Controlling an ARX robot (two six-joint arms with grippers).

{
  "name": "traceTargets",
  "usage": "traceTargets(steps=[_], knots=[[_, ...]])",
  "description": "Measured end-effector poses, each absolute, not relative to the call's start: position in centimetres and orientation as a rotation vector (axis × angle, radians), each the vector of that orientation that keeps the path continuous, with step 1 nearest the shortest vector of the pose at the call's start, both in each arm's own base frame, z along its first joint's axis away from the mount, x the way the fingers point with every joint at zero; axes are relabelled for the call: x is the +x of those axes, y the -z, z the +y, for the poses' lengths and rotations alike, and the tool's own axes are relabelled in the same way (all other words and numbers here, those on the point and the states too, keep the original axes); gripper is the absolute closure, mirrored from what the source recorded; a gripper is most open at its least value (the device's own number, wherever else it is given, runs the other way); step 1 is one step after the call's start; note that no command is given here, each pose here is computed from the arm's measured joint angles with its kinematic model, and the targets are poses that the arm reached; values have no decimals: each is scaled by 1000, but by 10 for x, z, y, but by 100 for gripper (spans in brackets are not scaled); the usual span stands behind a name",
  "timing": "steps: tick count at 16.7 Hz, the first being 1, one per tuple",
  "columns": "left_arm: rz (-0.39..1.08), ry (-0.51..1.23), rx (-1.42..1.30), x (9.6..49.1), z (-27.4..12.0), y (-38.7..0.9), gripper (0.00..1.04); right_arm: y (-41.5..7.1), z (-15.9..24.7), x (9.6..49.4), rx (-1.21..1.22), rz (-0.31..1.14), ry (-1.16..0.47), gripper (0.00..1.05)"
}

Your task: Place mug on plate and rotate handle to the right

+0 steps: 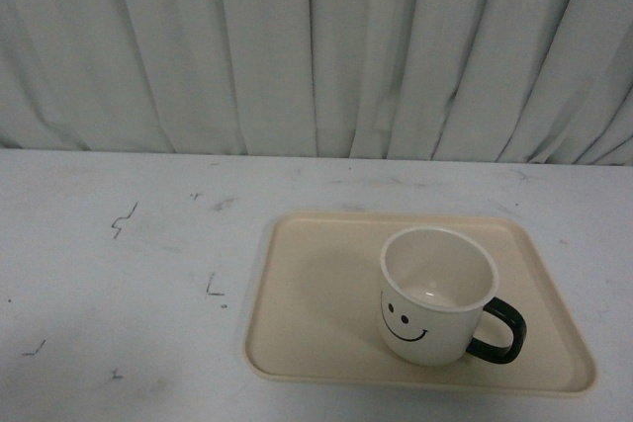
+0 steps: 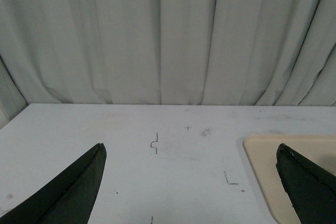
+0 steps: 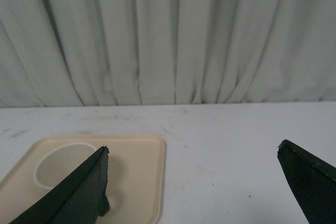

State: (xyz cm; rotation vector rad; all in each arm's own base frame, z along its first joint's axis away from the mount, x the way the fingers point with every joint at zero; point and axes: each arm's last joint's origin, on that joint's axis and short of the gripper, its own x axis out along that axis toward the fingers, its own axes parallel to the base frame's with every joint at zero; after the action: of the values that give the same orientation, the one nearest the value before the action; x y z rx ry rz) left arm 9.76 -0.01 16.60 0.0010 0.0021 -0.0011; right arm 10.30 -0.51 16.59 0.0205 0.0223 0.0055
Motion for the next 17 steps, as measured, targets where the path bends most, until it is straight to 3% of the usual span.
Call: traceTargets(steps=[1, 4, 8, 12, 17], knots=[[2, 1, 1, 98, 0, -166, 7, -158, -8, 112, 61, 161, 21, 6], [2, 1, 1, 98, 0, -166, 7, -172, -2, 146, 67, 239, -9, 6], [2, 1, 1, 98, 0, -166, 7, -183, 15, 207, 68, 547, -129, 6], [2, 1, 1, 98, 0, -166, 7, -202, 38, 271, 68, 697, -269, 6], [2, 1, 1, 98, 0, -166, 7, -170, 68, 324, 65, 852, -349, 6]])
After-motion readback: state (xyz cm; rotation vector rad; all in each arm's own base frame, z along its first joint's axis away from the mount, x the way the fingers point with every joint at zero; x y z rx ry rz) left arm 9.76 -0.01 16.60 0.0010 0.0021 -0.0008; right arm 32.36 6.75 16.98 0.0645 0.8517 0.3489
